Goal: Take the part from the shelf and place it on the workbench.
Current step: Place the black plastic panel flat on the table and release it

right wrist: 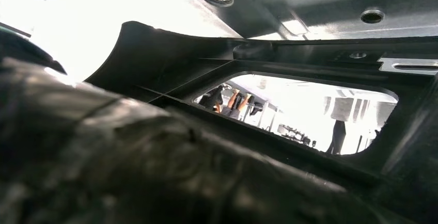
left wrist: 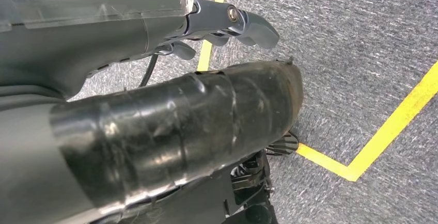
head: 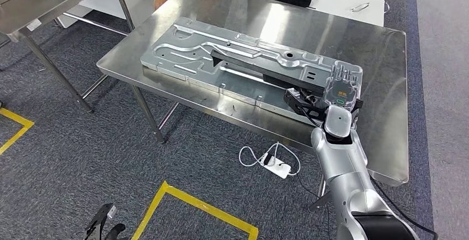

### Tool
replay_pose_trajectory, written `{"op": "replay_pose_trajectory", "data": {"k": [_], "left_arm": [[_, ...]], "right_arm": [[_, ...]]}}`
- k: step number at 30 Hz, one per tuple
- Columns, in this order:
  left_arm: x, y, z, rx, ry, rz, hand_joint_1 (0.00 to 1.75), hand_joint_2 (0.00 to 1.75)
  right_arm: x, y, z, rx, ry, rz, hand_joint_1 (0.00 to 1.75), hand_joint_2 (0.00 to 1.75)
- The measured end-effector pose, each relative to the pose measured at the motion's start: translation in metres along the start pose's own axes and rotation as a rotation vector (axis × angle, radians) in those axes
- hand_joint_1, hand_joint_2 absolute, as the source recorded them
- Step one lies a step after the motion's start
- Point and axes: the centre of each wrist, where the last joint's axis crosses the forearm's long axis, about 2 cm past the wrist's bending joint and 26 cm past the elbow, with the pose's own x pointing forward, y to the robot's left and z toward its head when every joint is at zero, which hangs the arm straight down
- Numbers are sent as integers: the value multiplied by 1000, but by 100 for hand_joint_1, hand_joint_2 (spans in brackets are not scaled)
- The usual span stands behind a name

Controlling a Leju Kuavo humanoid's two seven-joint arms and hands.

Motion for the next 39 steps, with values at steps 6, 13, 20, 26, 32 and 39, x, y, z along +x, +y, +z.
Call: {"op": "replay_pose_trajectory", "data": {"k": [6,13,20,26,32,39], "left_arm": [[0,0,0,0,0,0,0,0],[0,0,0,0,-1,2,0,0],[2,3,0,5,-12,2,0,0],[9,4,0,20,-15,-6,0,0],[26,5,0,44,-19,1,0,0],[34,-1,-1,55,-34,42,0,0]], "right_arm": [[0,0,0,-1,-1,-1,0,0],[2,-2,0,-7,-22,-9,0,0],[20,-15,0,29,-82,-22,0,0],[24,-14,-6,221,-48,17,0,0],[10,5,-12,383,102,217,0,0],[-21,8,-22,358,245,367,0,0]]}}
